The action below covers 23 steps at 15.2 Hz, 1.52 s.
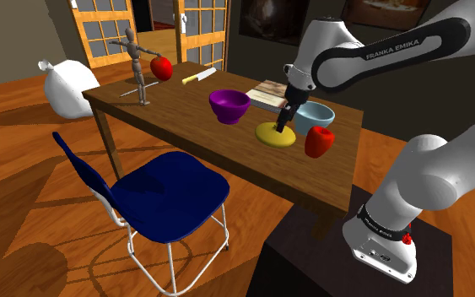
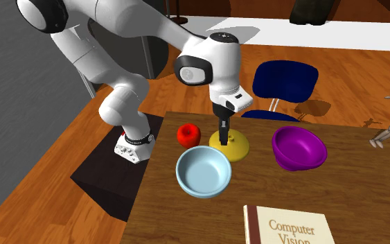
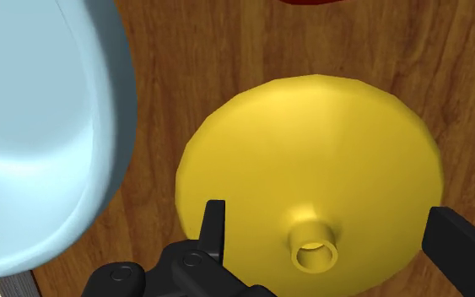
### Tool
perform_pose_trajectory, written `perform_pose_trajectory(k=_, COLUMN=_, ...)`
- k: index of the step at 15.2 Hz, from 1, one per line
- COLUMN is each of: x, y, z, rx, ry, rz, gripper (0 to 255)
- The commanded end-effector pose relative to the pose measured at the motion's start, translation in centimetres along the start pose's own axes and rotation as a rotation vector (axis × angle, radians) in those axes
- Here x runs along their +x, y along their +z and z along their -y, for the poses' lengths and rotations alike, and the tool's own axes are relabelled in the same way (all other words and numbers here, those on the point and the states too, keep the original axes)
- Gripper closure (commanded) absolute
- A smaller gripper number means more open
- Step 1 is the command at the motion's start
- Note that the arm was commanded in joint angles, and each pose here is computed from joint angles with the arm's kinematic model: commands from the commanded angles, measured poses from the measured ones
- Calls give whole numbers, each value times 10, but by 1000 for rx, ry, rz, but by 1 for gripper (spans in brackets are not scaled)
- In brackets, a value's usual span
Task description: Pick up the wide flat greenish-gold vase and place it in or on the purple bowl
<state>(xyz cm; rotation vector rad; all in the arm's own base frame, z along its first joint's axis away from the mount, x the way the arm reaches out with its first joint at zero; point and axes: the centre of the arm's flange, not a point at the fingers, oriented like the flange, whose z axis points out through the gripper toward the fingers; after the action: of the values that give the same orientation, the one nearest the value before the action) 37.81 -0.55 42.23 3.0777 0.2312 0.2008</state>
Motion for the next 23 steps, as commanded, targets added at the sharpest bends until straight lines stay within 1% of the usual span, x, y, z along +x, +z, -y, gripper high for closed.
perform_pose_trajectory(k=1, x=0, y=7, z=0, rx=0, ry=0, rz=-1, gripper=0)
perform_pose_trajectory(k=8, x=1, y=7, z=0, rx=0, ry=0, rz=-1, gripper=0)
perform_pose_trajectory(k=9, x=1, y=7, z=0, rx=0, ry=0, rz=-1, gripper=255)
perform_pose_trajectory(k=18, x=1, y=7, z=0, rx=0, ry=0, rz=-1, gripper=255)
perform_pose_trajectory(k=23, x=4, y=-19, z=-1, rx=0, ry=0, rz=-1, gripper=255)
